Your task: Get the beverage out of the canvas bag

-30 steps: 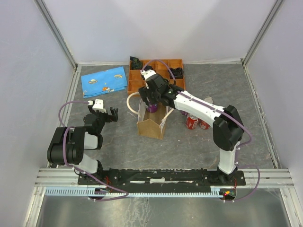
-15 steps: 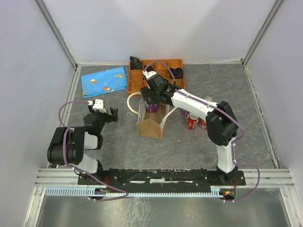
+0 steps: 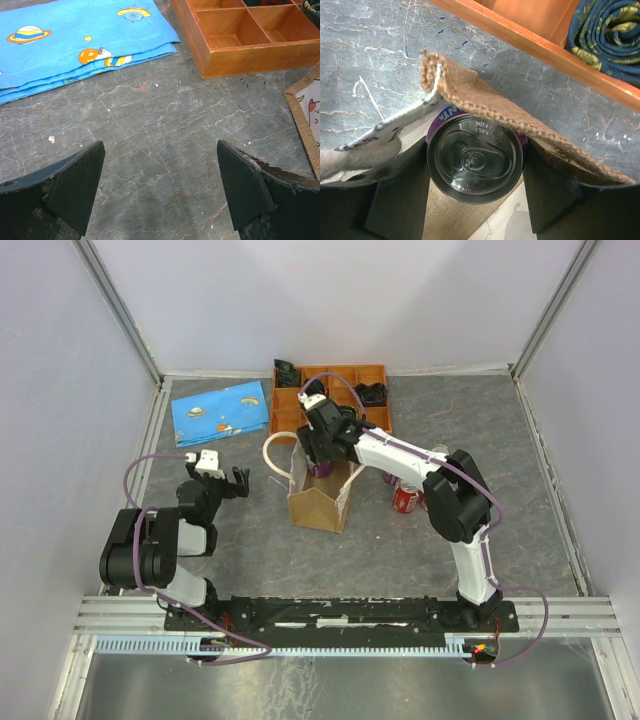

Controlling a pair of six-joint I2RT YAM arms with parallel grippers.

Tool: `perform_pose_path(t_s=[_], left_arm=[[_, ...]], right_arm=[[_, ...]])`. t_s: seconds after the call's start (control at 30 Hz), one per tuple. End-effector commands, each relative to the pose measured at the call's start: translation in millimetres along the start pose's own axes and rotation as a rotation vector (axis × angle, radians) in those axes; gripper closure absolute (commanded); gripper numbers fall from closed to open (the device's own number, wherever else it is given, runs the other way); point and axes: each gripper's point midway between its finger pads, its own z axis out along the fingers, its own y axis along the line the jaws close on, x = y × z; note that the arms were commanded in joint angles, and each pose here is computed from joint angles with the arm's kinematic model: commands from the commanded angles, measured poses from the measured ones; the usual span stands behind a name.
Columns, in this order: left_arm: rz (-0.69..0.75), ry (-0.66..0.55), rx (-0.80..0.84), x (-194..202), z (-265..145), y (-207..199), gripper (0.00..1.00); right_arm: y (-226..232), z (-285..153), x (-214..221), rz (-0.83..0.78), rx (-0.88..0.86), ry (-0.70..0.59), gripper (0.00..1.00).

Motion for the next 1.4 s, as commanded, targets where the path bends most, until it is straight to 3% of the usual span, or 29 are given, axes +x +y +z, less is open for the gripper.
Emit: perform_pose_path(t_s=[0.0, 0.03, 0.07, 0.1, 0.33, 0.67, 1.13, 1.37], left_arm=[[0.061, -0.057, 0.007, -14.4, 1.1, 1.5, 0.01], [0.061, -0.057, 0.007, -14.5, 1.2, 1.7, 0.01], [0.062, -0.056, 0.007, -14.3, 1.0, 1.7, 0.01], [0.061, -0.055, 0.006, -13.8, 1.0, 1.8, 0.01], [0.061, -0.058, 0.008, -14.7, 1.3, 1.6, 0.01], [0.061, -0.057, 0.008, -14.4, 1.3, 1.6, 0.01], [0.061, -0.057, 0.008, -14.3, 1.1, 1.5, 0.01], [0.061, -0.057, 0.006, -14.5, 1.1, 1.7, 0.01]], right_arm=[[6.6, 3.7, -10.3, 0.017, -0.030, -0.014, 0.74], [8.5, 3.4, -10.2, 0.016, -0.039, -0.011, 0.90], [10.7, 3.4, -11.8, 0.016, -0.051, -0.011, 0.99], [14.5, 3.2, -11.9, 0.013, -0.072, -0.007, 1.00], [49.8, -13.2, -35.7, -0.042, -0.203, -0.052, 1.00], [65.1, -40.3, -73.9, -0.119, -0.180, -0.163, 1.00], [44.3, -184.7, -149.9, -0.165, -0.128, -0.498, 1.00], [-9.6, -266.7, -155.2, -0.091, 0.031, -0.694, 1.00]])
